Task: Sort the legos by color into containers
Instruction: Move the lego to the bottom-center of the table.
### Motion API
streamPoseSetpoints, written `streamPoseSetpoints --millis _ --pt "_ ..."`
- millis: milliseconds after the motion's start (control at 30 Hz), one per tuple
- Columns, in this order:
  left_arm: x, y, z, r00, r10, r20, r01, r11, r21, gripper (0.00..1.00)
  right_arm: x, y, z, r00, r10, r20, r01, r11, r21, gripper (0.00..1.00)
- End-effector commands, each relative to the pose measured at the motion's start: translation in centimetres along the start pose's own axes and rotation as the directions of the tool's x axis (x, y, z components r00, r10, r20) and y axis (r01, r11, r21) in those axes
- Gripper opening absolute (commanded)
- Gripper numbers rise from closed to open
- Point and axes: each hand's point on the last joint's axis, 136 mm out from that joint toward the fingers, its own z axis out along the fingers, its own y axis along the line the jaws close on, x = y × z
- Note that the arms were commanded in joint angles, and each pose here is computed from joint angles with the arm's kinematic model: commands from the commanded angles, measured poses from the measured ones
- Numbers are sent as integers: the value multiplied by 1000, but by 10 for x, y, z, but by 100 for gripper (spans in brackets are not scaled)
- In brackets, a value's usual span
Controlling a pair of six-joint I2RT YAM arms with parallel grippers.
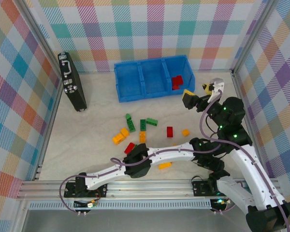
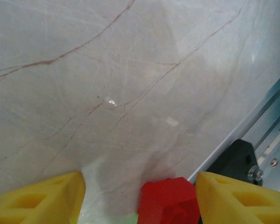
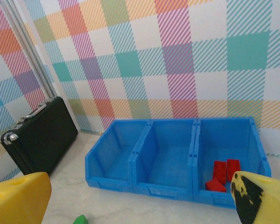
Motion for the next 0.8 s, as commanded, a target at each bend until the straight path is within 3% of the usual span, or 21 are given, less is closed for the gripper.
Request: streamPoseSetpoints --millis 0,200,500,600,767 --pt "82 16 24 969 52 -243 -77 993 -93 64 -16 -2 0 999 -41 18 40 999 33 99" --pt "93 41 18 961 97 -260 -150 970 -193 65 -6 -17 1 998 -5 -57 12 993 118 99" --pt "97 122 -31 970 114 -214 -200 874 -443 65 15 -32 12 991 37 -127 -13 984 179 99" --pt "92 129 -48 982 105 -159 -164 889 -428 65 15 -33 11 989 32 -141 -5 983 185 99" --pt "68 107 -84 987 160 -23 -157 911 -382 65 18 -32 11 983 15 -182 19 983 183 99"
